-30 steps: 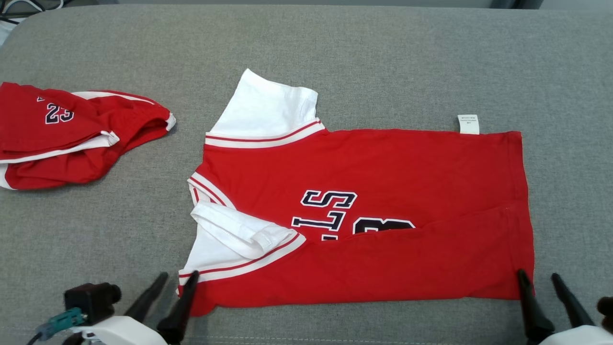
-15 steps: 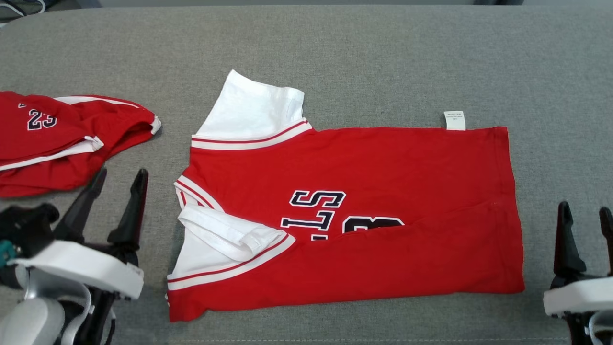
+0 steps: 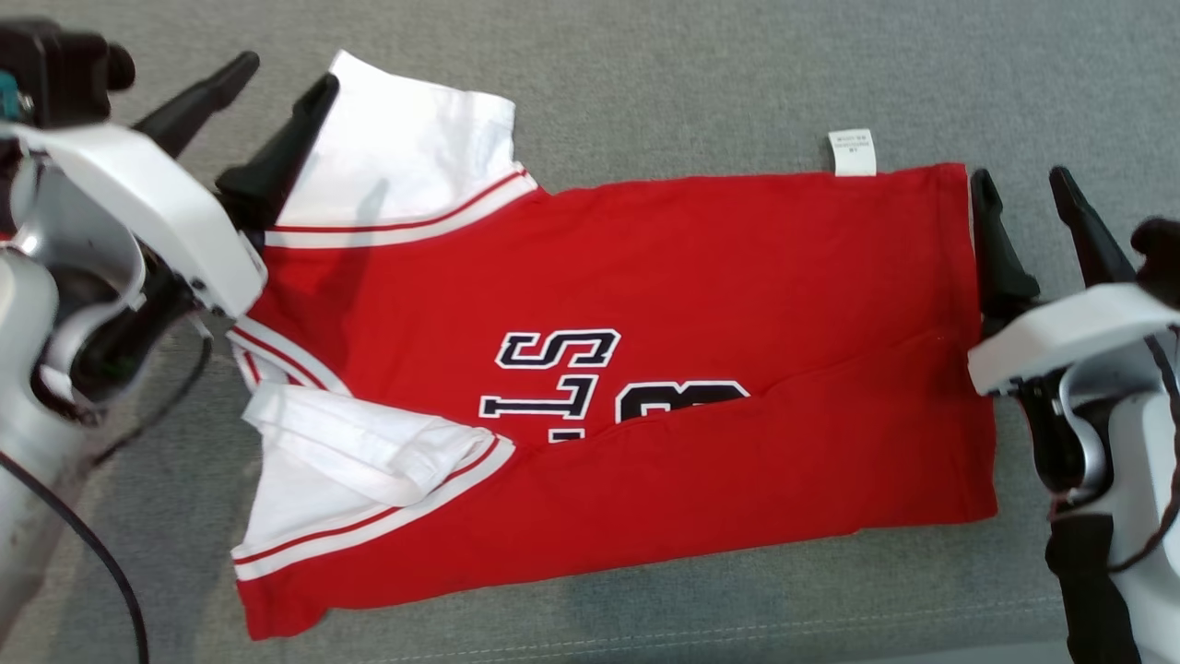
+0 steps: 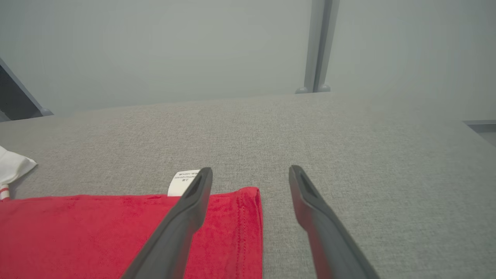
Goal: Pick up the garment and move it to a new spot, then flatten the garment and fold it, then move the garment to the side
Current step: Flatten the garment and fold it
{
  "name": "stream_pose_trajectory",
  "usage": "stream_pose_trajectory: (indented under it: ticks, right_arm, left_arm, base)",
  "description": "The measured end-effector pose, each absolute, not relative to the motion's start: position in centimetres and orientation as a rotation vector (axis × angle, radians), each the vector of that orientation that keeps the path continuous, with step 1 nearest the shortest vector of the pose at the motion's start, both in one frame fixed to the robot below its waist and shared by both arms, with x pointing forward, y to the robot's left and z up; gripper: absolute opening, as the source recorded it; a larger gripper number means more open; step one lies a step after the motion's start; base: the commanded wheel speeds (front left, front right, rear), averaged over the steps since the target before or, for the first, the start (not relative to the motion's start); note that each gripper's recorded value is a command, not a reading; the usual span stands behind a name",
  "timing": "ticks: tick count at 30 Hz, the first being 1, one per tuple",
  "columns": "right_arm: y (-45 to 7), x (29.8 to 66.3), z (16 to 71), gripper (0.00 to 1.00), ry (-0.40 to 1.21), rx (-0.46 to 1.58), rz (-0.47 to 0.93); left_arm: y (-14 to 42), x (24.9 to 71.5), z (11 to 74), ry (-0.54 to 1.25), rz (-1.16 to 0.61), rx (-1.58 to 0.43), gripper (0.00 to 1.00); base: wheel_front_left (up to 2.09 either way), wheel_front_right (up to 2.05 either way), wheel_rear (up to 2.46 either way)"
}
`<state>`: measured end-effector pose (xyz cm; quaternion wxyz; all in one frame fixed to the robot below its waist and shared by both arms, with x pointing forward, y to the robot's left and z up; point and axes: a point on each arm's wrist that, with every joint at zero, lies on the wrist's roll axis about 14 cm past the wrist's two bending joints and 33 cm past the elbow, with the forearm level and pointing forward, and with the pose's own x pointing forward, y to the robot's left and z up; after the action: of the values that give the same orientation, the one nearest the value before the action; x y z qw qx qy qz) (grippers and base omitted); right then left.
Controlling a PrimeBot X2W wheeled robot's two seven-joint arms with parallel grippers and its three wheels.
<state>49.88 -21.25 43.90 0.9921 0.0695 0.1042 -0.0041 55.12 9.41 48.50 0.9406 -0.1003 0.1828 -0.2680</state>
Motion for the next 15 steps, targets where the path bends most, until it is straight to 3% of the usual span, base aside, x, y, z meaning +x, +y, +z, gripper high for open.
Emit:
stream_pose_trajectory:
  ticks: [15]
  right_arm:
    - [-21.0, 52.2, 39.1, 1.00, 0.400, 0.110, 0.045]
  left_arm:
    - [7.7, 60.8, 40.4, 0.686, -0.600, -0.229, 1.00]
  base:
    - [0.00, 0.00, 0.00]
